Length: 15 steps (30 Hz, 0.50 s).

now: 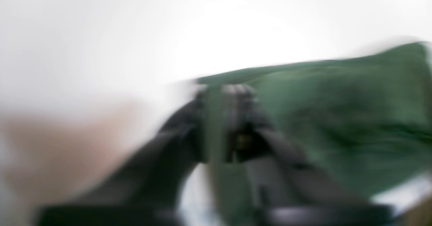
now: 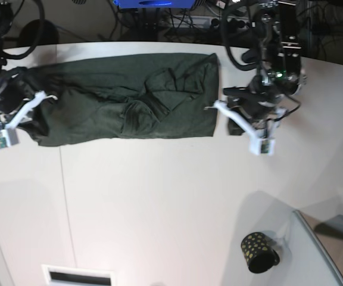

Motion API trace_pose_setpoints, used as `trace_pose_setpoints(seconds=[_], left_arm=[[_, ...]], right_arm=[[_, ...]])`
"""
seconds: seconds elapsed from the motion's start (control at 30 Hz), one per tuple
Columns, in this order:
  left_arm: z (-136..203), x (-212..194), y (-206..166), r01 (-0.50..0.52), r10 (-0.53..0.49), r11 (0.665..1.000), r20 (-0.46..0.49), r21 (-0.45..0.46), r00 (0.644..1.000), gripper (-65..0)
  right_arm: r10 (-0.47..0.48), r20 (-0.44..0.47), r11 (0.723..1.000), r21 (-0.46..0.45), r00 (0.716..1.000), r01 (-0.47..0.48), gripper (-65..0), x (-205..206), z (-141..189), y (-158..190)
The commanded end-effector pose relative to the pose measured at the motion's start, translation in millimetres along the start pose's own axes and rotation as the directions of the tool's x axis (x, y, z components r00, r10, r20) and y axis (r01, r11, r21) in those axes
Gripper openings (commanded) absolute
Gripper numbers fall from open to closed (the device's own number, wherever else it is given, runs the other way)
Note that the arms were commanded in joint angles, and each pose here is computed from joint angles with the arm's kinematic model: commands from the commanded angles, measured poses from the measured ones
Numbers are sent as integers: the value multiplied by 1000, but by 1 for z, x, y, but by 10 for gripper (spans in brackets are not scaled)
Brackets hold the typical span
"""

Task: Layout the t-shirt on the table in an organized manner, then fold the t-shirt properly
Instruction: 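Fold the shirt end with the left gripper toward the right gripper, then grasp the other strip end with the right gripper and fold it inward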

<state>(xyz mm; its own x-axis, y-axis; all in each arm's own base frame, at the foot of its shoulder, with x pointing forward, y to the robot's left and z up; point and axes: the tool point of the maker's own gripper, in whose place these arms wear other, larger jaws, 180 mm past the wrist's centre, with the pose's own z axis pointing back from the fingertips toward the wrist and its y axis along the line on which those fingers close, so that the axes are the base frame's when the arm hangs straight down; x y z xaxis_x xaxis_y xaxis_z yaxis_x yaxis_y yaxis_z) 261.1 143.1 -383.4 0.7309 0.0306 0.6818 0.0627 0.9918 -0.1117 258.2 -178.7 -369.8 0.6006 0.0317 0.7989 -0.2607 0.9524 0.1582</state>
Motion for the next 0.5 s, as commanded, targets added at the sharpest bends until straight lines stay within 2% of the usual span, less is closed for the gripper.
trace_pose_setpoints(seconds=[0.0,0.07,0.13,0.23,0.33,0.47], left_arm=[[10,7,21,-24,22,999,39,39,999,-650],[28,-7,76,-66,63,983,26,170,998,-650],[50,-25,122,-92,94,954,4,285,996,-650],[81,-43,168,-96,113,910,-18,403,993,-650],[105,-57,195,-106,136,871,-28,480,990,-650],[131,-69,222,-127,170,820,-26,558,985,-650]], right_arm=[[37,25,998,51,999,-38,-648,9,0,17],[91,6,982,165,996,-91,-647,5,-10,56],[163,-25,946,289,986,-149,-630,0,-21,98],[250,-70,889,412,966,-200,-542,-9,-29,144],[262,-54,856,474,964,-206,-458,-5,-34,174],[243,-81,847,503,967,-171,-348,-8,-56,188]])
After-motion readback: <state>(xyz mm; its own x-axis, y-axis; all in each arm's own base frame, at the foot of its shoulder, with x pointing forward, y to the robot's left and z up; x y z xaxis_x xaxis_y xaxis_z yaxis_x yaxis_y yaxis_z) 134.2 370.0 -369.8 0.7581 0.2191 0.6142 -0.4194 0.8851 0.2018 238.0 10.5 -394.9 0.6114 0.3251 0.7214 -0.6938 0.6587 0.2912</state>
